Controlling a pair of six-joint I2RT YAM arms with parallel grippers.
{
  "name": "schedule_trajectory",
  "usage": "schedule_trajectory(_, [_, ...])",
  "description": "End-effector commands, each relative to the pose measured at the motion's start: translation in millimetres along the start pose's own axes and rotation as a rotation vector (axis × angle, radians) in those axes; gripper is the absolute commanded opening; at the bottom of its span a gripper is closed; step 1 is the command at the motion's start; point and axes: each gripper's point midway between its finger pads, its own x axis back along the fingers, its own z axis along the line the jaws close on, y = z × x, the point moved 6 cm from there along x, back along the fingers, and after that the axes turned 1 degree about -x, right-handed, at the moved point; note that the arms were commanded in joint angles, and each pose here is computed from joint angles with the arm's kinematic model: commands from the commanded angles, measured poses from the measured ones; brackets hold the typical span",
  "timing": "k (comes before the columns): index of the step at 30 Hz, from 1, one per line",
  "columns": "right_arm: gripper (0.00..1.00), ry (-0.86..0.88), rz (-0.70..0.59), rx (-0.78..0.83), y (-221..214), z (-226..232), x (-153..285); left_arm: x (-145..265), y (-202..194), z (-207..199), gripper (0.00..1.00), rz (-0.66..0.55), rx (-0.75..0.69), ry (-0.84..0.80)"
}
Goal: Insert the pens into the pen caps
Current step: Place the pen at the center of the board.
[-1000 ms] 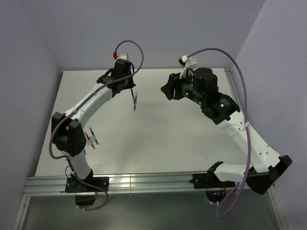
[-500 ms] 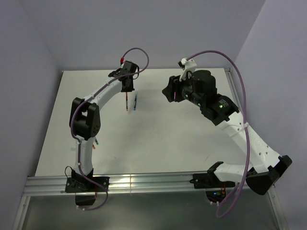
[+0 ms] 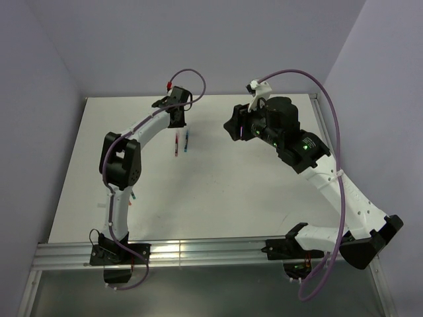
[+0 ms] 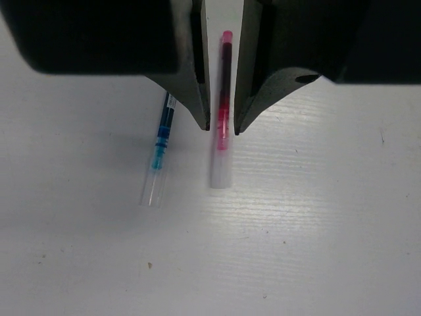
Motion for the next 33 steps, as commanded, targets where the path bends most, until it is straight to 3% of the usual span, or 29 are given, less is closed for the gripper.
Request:
schedule_trajectory(1, [0.57,0.002,-0.062,0.004,11,1,9,4,16,-3,0.25,-0.061,0.024,-0.037])
schedule_trajectory(12, [0.57,0.003,-0.058,0.004,11,1,9,33,25,12,0.28,-0.127,0.103,-0.008])
schedule_trajectory(17, [0.57,0.011,-0.048,0.001,10,2,9,80,21,48,0.27,-0.167,0.297,0.066])
schedule_trajectory(25, [0.57,0.055,0.002,-0.009,2,7,-1,115,-55,164,0.35,-0.048,0.650,0.177])
schedule_trajectory(28, [0.57,0.067,0.024,-0.008,-2,10,-4,118,-85,198,0.38,-0.036,0.711,0.271])
schedule_trajectory(33, [0.57,0.077,0.038,-0.003,-5,13,-7,105,-121,216,0.39,0.043,0.739,0.354])
